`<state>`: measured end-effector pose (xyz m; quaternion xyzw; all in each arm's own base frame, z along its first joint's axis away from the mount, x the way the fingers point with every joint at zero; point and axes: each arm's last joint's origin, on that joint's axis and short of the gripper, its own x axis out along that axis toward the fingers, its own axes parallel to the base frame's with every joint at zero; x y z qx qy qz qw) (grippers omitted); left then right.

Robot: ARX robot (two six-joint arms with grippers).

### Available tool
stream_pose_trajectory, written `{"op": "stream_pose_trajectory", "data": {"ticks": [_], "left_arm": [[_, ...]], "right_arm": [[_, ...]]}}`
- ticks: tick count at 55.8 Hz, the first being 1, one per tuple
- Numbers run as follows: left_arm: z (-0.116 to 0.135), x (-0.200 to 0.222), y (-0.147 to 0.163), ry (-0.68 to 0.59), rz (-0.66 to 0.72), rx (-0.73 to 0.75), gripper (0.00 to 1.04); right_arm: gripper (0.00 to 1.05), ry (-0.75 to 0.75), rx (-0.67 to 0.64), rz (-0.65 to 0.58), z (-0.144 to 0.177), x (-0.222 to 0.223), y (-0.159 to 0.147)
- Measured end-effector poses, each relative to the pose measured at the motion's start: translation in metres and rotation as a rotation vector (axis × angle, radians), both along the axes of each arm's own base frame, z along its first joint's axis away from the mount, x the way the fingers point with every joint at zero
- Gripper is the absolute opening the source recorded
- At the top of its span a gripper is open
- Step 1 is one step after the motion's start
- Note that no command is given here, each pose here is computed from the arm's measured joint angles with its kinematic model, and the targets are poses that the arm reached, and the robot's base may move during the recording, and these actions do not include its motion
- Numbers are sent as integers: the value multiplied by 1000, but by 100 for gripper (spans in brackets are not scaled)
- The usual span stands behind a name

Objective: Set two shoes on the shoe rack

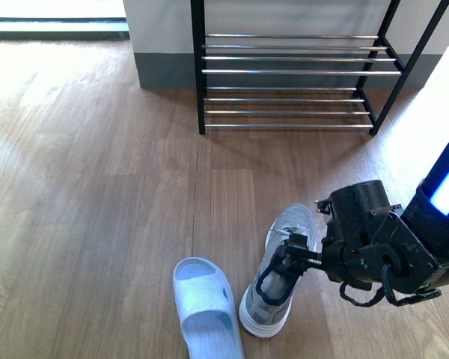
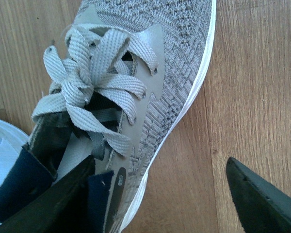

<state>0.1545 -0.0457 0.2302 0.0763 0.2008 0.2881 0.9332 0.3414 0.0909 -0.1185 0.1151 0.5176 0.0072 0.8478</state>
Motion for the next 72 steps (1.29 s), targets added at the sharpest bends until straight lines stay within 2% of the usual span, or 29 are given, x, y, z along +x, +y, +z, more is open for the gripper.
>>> {"op": "stream_pose_trajectory", "data": {"ticks": [15,17,21,28,35,42,48,54,65,68,72], "left_arm": [[0,0,0,0,0,0,1],[0,0,0,0,0,0,1],[0,0,0,0,0,0,1],[0,0,0,0,0,0,1],[0,0,0,0,0,0,1],[0,0,0,0,0,0,1],[0,0,0,0,0,0,1],[0,0,0,0,0,0,1],[0,0,0,0,0,0,1],[0,0,0,0,0,0,1],[0,0,0,0,0,0,1]], "right_arm": [[19,42,73,-54,-1,3,8],[16,44,74,-55,-1,3,9],[1,46,81,-57,-1,3,12],[1,37,83,-73,4,-3,6],[1,-1,41,-86,33,-16,-15],[1,-86,-52,-41,81,-27,-33],[1,-177,-158,62,137,-48,-43],[1,-232,-232,137,181,-74,-48],[1,-428,-407,317,269,-143,-41],[1,-478,-463,354,282,-157,-38],[1,-616,-503,395,304,-179,-35]]}}
